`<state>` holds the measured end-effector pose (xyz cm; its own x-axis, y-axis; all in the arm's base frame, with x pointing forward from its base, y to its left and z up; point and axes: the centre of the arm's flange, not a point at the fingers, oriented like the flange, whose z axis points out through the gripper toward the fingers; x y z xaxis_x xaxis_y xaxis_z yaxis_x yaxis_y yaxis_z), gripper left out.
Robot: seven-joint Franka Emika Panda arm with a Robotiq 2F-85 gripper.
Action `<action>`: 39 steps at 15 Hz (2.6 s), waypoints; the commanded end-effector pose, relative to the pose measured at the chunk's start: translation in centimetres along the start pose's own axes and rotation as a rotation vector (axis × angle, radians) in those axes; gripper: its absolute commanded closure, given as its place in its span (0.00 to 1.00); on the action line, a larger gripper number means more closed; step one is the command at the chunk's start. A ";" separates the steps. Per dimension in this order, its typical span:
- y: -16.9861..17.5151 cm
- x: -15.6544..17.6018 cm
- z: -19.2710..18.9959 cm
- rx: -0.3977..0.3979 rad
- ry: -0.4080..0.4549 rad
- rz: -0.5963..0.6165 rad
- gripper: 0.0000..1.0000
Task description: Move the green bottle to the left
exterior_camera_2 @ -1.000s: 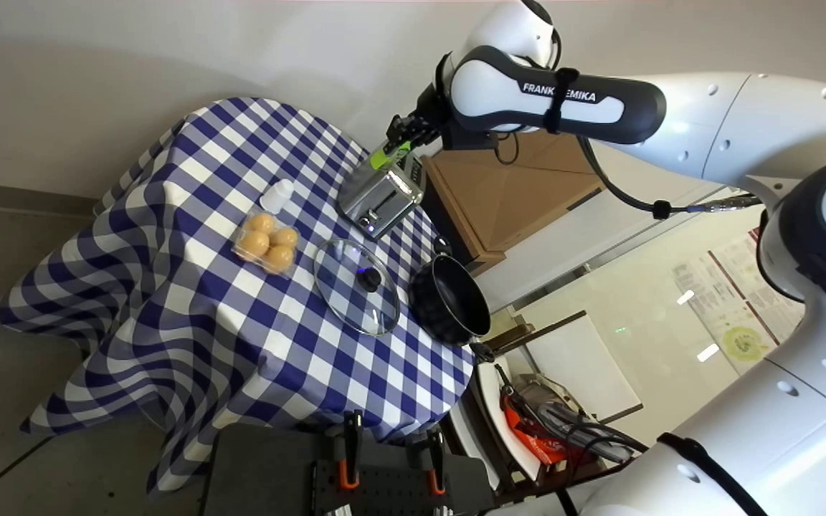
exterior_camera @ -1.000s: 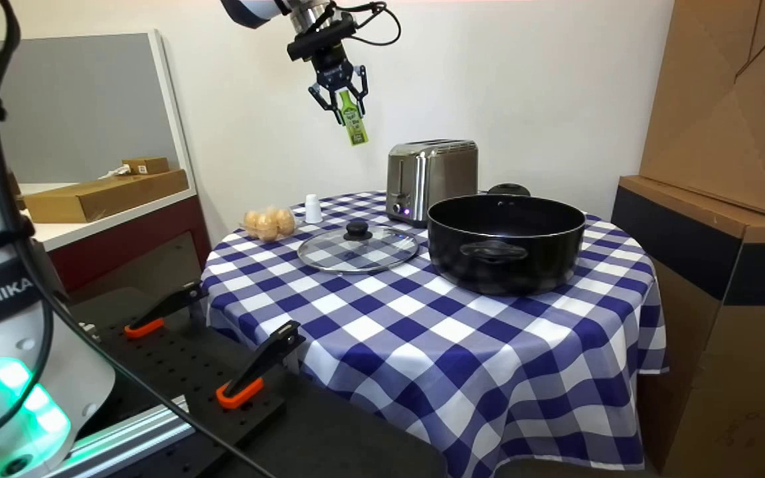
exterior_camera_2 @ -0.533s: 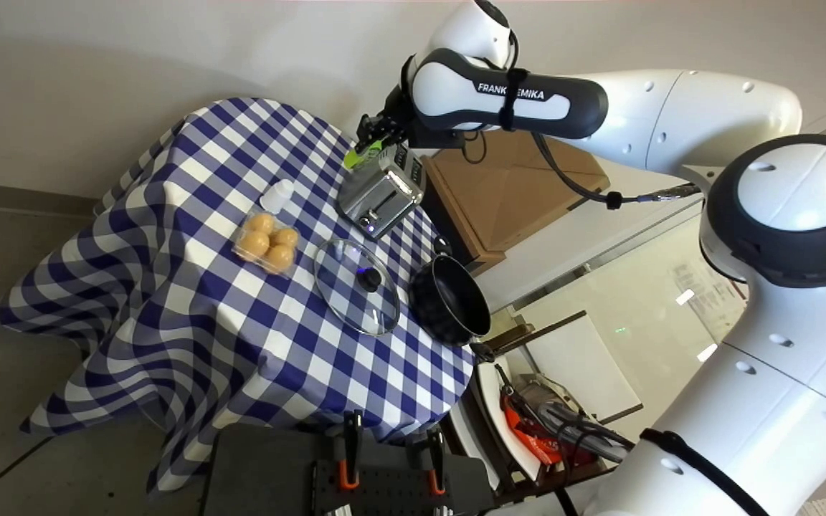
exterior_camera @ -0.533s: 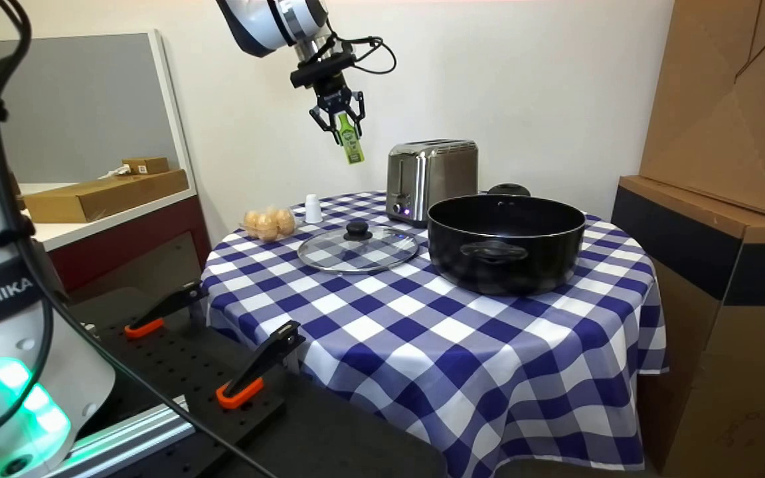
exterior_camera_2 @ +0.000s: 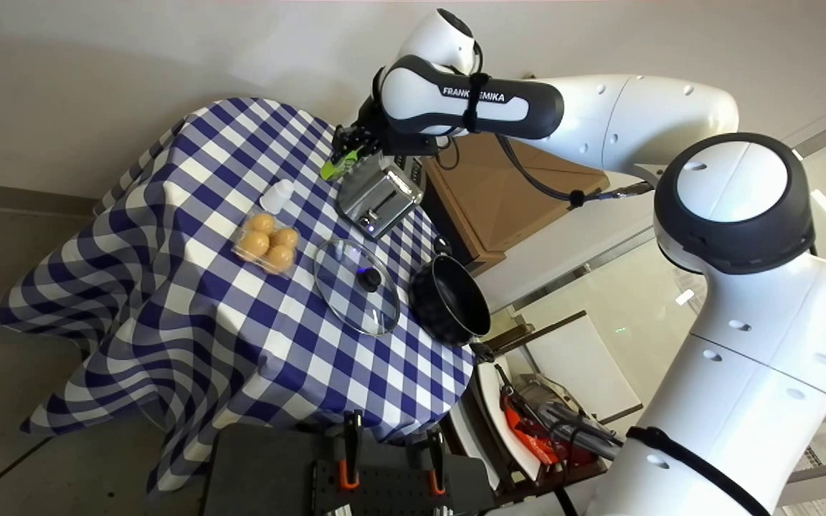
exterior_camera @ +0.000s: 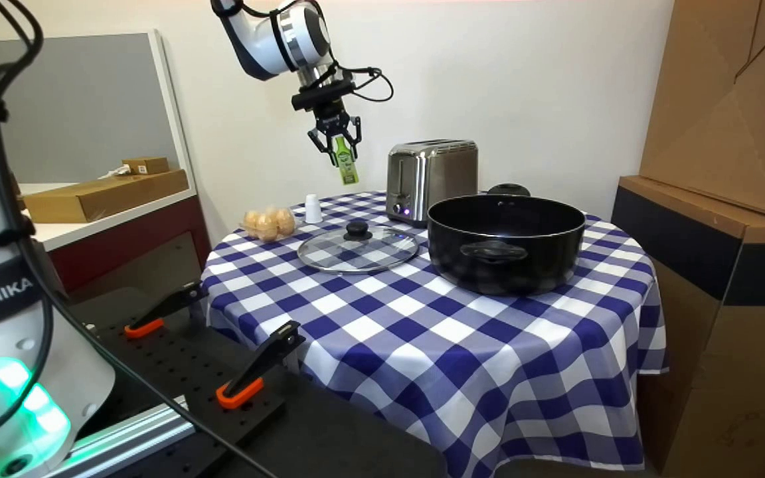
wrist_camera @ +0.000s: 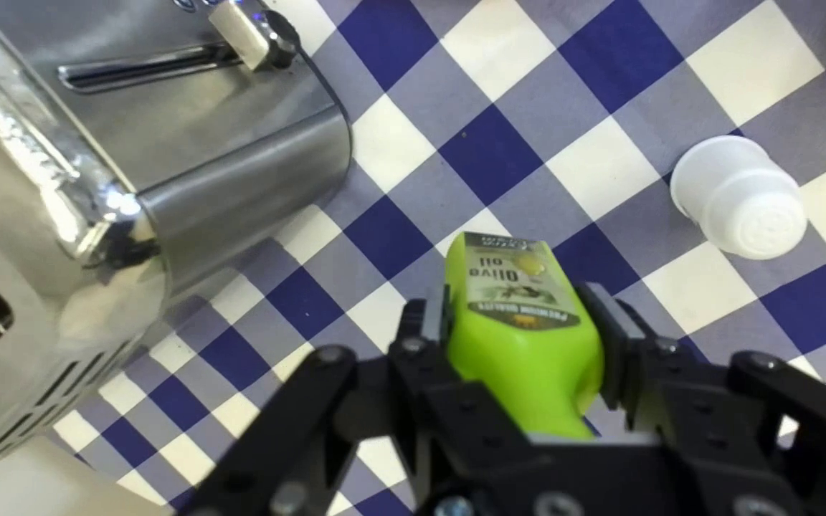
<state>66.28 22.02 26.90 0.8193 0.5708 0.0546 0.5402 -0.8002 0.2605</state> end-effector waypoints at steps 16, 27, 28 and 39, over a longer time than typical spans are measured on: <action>-4.3 3.4 5.5 0.020 -0.077 -0.104 0.79; -3.7 4.4 6.2 0.112 -0.122 -0.129 0.79; -3.8 4.4 6.3 0.114 -0.125 -0.130 0.79; -4.6 4.1 8.3 0.100 -0.145 -0.150 0.79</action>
<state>67.96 26.18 18.03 0.7582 0.6429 -0.1086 0.6515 -0.7407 0.1643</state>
